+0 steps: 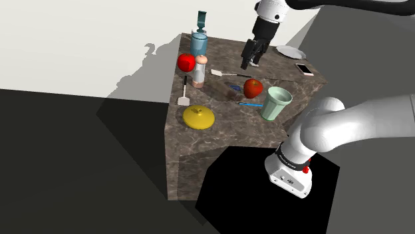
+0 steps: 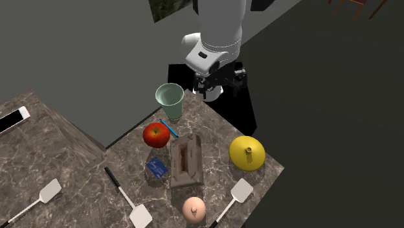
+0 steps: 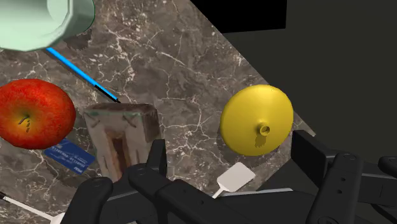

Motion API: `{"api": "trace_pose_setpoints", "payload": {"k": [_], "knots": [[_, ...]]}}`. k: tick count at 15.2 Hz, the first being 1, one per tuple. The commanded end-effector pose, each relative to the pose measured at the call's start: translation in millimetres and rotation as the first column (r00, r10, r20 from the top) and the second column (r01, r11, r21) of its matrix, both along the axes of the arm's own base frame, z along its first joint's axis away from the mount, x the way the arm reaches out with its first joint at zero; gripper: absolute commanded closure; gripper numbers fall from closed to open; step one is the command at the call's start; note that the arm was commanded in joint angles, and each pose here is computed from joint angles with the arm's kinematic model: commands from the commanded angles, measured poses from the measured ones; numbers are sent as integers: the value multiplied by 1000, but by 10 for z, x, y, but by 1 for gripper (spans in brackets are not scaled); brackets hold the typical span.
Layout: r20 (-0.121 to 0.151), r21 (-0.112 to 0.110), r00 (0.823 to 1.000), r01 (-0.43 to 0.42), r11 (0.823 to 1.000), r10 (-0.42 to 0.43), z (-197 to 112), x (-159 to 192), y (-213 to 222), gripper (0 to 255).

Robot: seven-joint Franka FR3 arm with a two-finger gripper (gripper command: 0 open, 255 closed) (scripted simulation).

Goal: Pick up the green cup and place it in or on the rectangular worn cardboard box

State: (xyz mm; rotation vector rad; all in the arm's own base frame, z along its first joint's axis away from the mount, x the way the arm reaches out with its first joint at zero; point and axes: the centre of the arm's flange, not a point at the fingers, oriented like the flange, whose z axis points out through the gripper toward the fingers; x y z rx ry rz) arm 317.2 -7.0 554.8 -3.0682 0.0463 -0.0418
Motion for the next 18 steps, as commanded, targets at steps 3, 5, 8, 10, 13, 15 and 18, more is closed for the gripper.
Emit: {"api": "trace_pose_setpoints", "payload": {"k": [3, 5, 8, 10, 13, 15, 18], "knots": [[2, 17, 1000, -8, 1000, 8, -102, -116, -244, 0], [5, 35, 1000, -15, 999, 15, -208, -230, -487, 0], [9, 61, 1000, -27, 998, 27, -376, -397, -850, 0], [11, 78, 999, -35, 996, 34, -493, -505, -1090, 0], [16, 104, 999, -47, 993, 45, -677, -664, -1448, 0], [19, 122, 998, -54, 991, 52, -806, -768, -1685, 0], [24, 147, 998, -66, 987, 63, -1007, -919, -2037, 0]]}}
